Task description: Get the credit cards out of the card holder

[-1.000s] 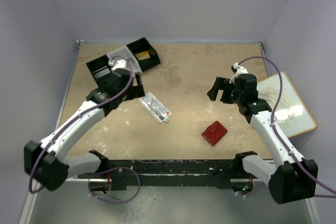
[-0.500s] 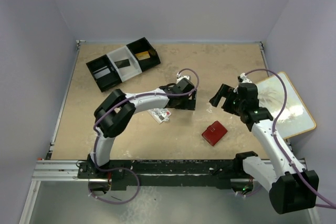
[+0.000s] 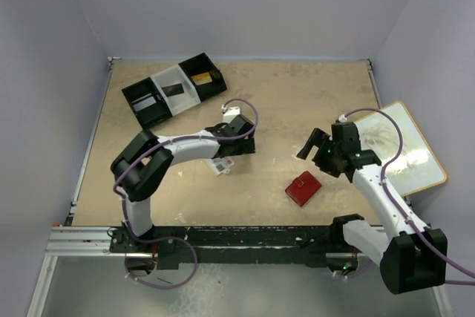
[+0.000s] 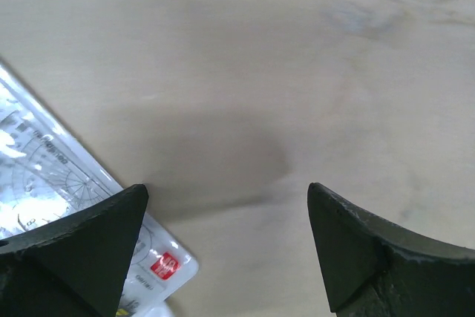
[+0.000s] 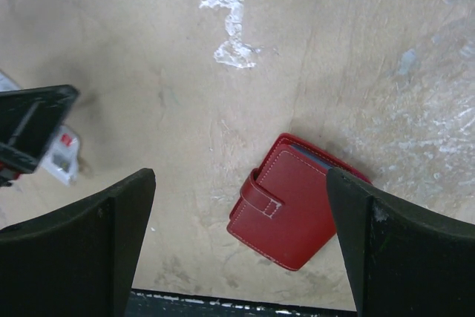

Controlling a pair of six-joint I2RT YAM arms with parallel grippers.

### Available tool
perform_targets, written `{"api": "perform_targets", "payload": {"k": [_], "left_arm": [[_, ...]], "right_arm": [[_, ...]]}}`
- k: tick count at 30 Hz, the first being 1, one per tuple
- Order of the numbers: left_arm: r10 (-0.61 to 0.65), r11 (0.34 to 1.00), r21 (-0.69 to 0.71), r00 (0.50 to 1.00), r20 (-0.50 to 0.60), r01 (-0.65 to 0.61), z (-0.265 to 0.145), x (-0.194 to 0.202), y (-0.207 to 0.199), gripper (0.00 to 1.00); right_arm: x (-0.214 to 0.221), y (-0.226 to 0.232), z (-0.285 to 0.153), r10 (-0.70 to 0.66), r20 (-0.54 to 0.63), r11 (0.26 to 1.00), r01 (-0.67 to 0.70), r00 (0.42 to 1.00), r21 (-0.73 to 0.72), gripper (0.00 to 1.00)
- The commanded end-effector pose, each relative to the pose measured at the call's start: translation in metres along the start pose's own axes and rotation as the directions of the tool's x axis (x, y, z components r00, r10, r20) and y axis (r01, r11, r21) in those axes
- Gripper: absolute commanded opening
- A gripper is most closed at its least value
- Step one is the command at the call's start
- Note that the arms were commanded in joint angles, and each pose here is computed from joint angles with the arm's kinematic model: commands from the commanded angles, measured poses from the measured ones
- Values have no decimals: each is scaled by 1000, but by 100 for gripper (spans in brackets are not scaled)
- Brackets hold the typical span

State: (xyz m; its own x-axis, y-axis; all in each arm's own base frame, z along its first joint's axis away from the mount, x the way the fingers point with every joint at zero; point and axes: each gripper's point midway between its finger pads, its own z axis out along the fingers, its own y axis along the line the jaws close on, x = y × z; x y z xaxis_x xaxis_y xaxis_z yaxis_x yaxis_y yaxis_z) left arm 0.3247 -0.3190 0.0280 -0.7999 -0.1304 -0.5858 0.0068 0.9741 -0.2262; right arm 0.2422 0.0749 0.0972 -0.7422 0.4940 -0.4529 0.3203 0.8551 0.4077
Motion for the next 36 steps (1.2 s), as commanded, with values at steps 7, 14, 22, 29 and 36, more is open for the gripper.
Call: {"api": "perform_targets", "payload": {"k": [7,14,22,29,36], "left_arm": [[-199,896,-406,980,-7,179,-44,42,196,87],[-277,902,-332,960,50,278,-66,33,208,86],[-122,989,96,989,86,113,-76,-43,92,85],[-19,998,-54,998,57,22,-29,-71,91,86],[-82,981,-173,997,7,82,-4,-53,128,86]], "right_arm": [[6,-30,7,92,-38,976,-83,995,200,100],[24,-56,13,156,-76,933,-122,985,338,100],[19,-49,21,146,-69,945,-119,987,304,100],[23,-60,22,188,-62,917,-152,980,369,100],[32,-58,22,176,-91,932,-137,980,335,100]]}}
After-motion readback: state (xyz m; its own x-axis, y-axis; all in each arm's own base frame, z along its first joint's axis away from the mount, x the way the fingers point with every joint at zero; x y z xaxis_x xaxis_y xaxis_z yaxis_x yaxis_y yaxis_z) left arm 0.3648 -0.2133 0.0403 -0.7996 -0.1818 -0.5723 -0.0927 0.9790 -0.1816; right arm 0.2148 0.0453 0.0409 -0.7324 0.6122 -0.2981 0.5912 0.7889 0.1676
